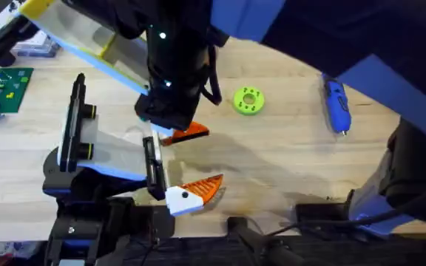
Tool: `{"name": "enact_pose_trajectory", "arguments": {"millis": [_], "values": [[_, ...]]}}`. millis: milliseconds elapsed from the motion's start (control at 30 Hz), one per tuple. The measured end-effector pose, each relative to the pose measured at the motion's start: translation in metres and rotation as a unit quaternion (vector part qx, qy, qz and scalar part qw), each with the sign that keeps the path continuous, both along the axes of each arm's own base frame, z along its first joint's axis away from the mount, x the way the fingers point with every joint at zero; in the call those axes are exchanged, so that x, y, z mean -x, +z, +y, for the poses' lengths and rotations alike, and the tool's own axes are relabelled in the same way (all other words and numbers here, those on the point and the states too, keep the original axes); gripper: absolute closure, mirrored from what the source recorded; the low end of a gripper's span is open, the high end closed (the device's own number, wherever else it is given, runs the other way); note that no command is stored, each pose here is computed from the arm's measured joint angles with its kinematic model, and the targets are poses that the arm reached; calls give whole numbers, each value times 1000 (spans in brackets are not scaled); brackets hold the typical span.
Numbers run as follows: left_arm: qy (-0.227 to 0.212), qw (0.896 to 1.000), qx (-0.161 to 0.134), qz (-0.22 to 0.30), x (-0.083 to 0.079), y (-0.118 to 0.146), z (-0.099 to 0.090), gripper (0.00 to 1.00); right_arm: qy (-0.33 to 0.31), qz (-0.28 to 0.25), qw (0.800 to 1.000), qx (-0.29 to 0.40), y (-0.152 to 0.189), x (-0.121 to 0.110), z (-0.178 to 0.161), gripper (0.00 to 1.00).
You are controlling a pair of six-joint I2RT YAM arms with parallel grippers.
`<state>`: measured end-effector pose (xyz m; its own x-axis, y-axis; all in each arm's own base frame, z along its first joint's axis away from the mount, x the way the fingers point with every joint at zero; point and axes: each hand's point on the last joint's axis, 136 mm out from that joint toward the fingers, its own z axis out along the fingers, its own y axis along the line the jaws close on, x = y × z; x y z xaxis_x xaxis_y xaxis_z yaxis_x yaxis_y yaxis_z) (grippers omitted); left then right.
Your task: Pick up the gripper from the table and insert it into the empty holder that is missing its gripper. Then pick up a screw, insert it into the mounting hole, and use the screwdriver to tighten it. Finally, clean up the table by picking up the vegetable and placing it into the bucket.
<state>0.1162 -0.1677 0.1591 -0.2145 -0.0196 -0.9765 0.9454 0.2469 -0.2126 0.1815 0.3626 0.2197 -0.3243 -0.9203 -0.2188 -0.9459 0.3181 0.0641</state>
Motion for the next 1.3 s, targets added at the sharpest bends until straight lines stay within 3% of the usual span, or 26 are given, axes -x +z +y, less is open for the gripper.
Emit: {"name": "enact_pose_trajectory", "arguments": {"millis": [1300], "values": [[0,1000,0,0,0,0,0,12,0,0,1000,-1,0,0,0,993]]}}
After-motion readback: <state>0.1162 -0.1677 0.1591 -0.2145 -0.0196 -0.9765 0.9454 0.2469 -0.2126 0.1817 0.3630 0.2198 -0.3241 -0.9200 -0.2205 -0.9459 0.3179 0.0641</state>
